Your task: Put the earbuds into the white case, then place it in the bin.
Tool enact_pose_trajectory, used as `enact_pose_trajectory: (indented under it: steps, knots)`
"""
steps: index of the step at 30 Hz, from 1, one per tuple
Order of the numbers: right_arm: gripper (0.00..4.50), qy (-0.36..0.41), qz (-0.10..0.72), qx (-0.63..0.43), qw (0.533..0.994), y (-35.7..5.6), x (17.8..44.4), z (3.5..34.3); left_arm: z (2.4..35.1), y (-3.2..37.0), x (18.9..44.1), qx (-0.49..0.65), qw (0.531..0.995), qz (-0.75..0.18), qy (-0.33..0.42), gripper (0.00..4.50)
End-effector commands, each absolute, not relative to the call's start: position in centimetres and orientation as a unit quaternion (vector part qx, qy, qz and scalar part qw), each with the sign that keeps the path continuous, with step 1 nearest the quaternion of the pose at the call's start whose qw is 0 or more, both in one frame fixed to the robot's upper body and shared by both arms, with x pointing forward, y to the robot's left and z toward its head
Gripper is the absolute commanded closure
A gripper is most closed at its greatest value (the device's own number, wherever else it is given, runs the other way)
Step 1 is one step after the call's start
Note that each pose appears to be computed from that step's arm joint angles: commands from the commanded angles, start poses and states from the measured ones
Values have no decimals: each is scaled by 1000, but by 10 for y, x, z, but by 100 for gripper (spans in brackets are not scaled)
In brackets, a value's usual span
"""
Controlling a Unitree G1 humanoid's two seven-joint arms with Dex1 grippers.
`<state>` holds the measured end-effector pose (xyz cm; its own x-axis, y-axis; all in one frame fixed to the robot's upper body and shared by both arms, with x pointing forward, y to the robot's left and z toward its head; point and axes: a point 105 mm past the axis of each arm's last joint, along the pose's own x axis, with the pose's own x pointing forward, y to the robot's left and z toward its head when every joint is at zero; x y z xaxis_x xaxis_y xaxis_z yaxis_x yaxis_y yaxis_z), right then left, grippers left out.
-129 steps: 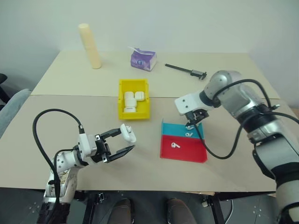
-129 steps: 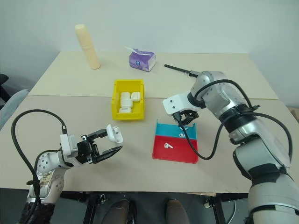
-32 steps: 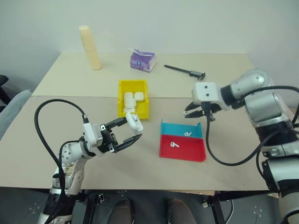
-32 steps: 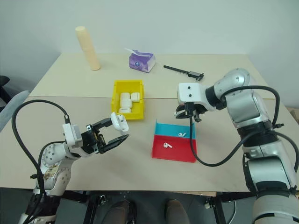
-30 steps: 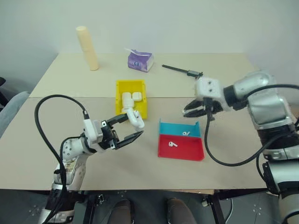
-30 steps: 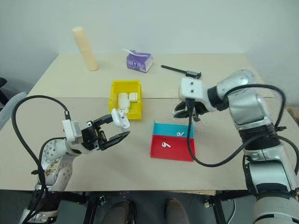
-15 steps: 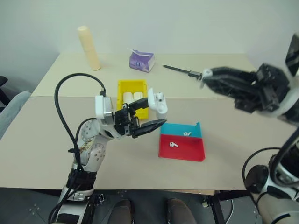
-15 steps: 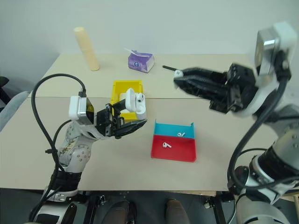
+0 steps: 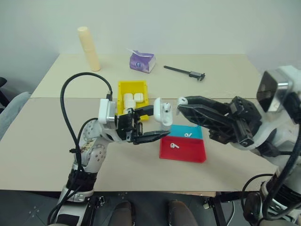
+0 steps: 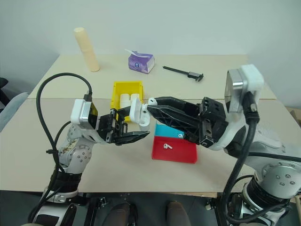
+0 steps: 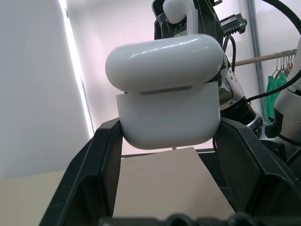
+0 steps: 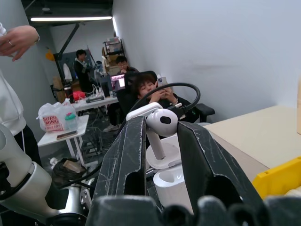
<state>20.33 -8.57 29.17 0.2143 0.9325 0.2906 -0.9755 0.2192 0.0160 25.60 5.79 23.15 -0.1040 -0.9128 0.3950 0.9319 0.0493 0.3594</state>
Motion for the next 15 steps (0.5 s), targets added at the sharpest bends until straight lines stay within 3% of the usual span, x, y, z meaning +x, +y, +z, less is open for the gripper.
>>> enact_pose_trajectory:
  steps: [1,15]
  knots:
    - [320,-131,622,87,767,-81,199,296,239,56,249,-7,660,-689,-299,179]
    - [320,-106,618,67,776,-76,207,280,238,55,247,-11,667,-678,-309,179]
